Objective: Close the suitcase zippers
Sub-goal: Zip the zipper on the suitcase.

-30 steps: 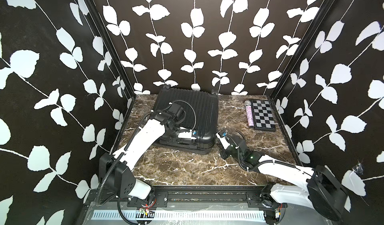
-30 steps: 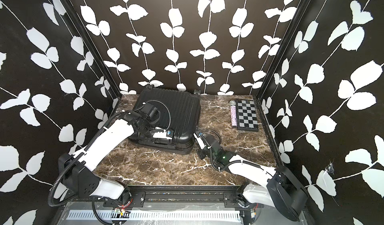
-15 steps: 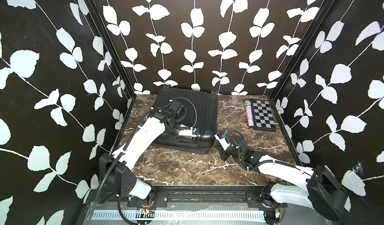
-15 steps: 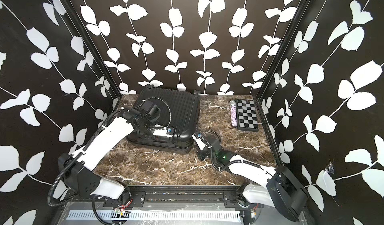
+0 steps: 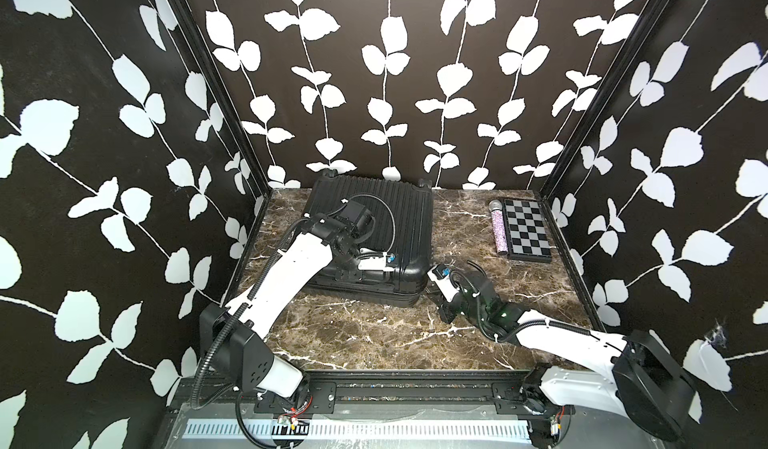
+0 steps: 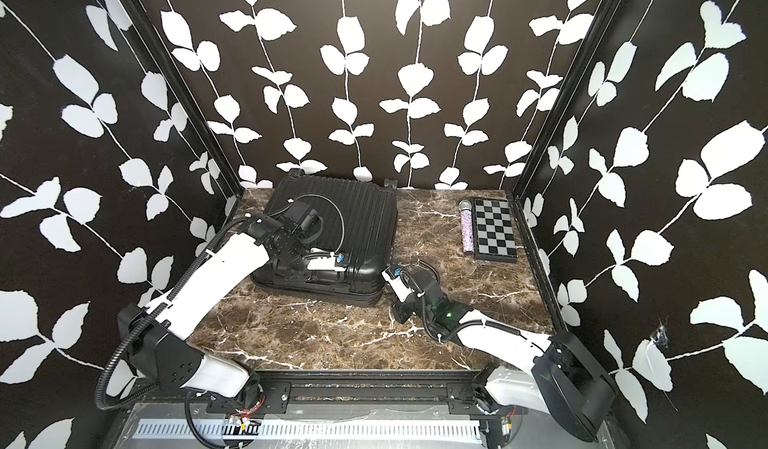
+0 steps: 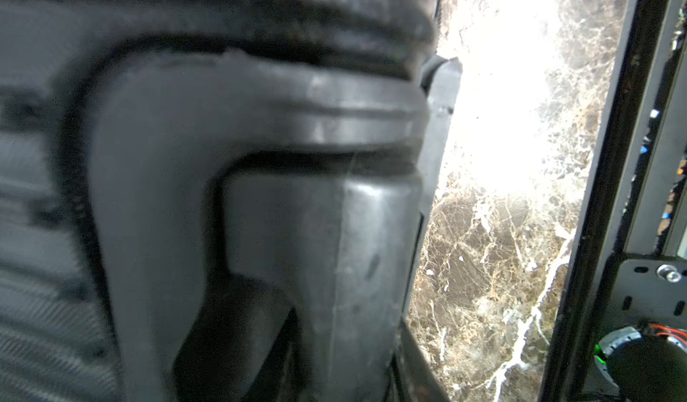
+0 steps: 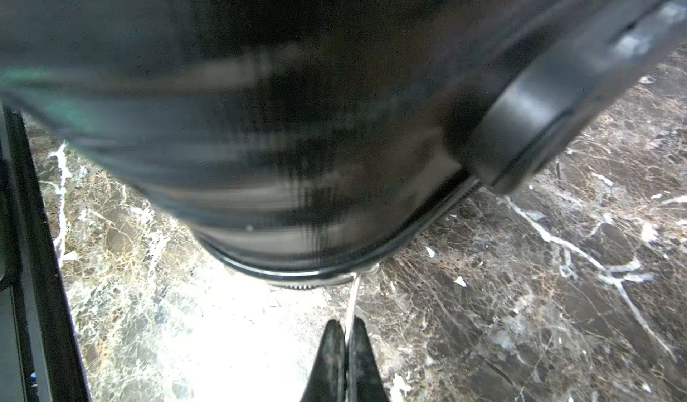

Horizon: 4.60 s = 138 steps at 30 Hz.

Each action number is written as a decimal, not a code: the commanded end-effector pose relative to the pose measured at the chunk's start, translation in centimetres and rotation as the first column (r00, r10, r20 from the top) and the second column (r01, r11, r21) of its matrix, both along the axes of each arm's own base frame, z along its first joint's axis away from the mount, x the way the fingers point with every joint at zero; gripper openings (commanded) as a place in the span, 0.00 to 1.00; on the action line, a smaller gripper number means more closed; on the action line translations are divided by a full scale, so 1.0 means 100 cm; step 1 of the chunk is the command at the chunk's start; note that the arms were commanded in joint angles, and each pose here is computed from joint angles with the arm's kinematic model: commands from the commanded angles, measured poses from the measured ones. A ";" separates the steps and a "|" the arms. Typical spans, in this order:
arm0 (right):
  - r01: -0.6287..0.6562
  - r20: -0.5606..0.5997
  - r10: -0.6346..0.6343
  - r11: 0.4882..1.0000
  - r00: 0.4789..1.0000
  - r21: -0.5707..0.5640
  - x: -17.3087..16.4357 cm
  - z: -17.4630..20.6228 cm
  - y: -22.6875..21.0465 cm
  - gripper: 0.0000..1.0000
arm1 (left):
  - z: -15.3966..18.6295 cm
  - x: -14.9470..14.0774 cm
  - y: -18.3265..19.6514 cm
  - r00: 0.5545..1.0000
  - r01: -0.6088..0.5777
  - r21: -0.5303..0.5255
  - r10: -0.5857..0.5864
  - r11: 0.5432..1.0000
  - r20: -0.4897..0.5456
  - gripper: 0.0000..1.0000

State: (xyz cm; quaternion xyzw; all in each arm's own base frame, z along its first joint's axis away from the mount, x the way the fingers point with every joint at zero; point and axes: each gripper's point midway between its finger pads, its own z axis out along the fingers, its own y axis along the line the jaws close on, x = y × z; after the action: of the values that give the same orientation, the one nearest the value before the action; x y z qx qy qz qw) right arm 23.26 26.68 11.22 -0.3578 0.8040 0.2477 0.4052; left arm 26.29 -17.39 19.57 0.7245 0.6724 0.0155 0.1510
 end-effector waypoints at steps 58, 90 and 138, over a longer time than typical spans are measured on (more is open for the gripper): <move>0.010 0.088 -0.012 1.000 0.996 0.018 0.008 0.023 0.038 0.00 | 0.109 0.085 -0.062 0.739 -0.449 -0.558 0.641 0.698 0.207 0.08; -0.209 0.069 0.203 0.972 0.977 0.104 -0.030 0.028 0.098 0.00 | 0.055 0.129 -0.144 0.640 -0.661 -0.610 0.752 0.437 -0.155 0.00; -0.047 0.046 0.046 0.999 0.998 0.015 -0.021 0.007 0.102 0.00 | 0.153 0.142 -0.085 0.670 -0.580 -0.733 0.720 0.356 -0.181 0.87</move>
State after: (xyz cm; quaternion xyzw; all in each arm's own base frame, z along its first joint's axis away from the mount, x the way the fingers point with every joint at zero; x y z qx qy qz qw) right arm 20.96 37.59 11.42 -0.3948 0.7803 0.2536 0.4135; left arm 41.81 -29.44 31.87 0.2625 0.8388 -0.1498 0.4529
